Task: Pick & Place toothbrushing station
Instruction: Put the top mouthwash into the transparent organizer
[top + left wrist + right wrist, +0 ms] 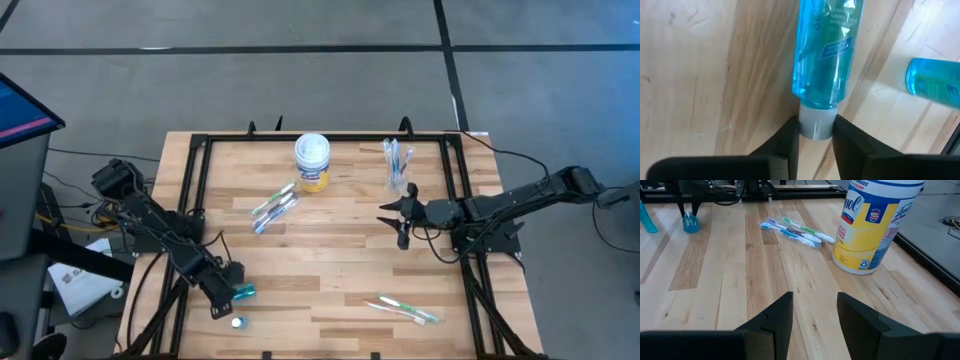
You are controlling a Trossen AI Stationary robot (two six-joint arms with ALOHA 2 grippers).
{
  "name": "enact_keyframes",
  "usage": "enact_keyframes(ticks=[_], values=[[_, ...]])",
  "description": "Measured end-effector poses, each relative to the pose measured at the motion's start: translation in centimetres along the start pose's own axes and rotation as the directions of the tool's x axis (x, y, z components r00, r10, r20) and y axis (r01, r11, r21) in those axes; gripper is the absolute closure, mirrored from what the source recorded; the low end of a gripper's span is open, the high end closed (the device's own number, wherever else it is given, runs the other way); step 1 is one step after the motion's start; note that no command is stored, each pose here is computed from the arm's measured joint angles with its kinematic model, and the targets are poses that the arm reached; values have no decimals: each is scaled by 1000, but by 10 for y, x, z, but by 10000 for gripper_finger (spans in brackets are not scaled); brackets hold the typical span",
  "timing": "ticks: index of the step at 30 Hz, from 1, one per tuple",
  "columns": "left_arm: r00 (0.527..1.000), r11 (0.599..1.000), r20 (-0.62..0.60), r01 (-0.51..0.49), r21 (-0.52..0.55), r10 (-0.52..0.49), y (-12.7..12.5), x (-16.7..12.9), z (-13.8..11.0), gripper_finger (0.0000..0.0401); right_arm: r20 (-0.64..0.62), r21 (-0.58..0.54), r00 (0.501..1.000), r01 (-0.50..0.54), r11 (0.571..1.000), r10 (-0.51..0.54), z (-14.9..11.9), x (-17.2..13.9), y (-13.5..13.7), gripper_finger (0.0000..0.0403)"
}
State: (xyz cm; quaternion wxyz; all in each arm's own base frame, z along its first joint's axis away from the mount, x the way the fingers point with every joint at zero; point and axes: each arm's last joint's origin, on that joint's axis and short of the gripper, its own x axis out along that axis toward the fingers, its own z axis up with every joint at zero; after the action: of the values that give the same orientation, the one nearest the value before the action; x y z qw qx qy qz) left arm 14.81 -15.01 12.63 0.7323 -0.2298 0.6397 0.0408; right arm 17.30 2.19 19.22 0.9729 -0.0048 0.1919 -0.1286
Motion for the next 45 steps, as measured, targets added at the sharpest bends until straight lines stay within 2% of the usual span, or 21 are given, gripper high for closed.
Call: enact_keyframes(ticks=[4,8,13,18,25,30,38,45], values=[[1000,1000,13,1,20,-2,-3,-4,1,322,2,1,1000,0,1000,0,0,0,0,259],[992,998,112,-59,39,54,-6,-11,9,322,4,2,1000,-1,1000,1,0,0,0,259],[998,999,49,-44,12,43,-7,-17,18,322,7,3,1000,-1,1000,1,1,0,0,259],[997,1000,71,-9,1,8,-9,-26,37,322,7,2,1000,-1,1000,1,1,0,0,259],[989,990,118,102,-96,-91,-12,-49,79,322,-3,-28,1000,1,1000,-1,-1,3,1,259],[968,980,206,169,-104,-145,-11,-69,109,322,-6,-63,1000,3,998,-3,-2,10,4,259],[892,945,354,322,-59,-282,-7,-93,147,322,-6,-107,1000,-18,994,17,8,21,11,259],[827,892,400,449,-49,-395,4,-99,169,322,-24,-248,997,-80,965,77,29,31,32,261]])
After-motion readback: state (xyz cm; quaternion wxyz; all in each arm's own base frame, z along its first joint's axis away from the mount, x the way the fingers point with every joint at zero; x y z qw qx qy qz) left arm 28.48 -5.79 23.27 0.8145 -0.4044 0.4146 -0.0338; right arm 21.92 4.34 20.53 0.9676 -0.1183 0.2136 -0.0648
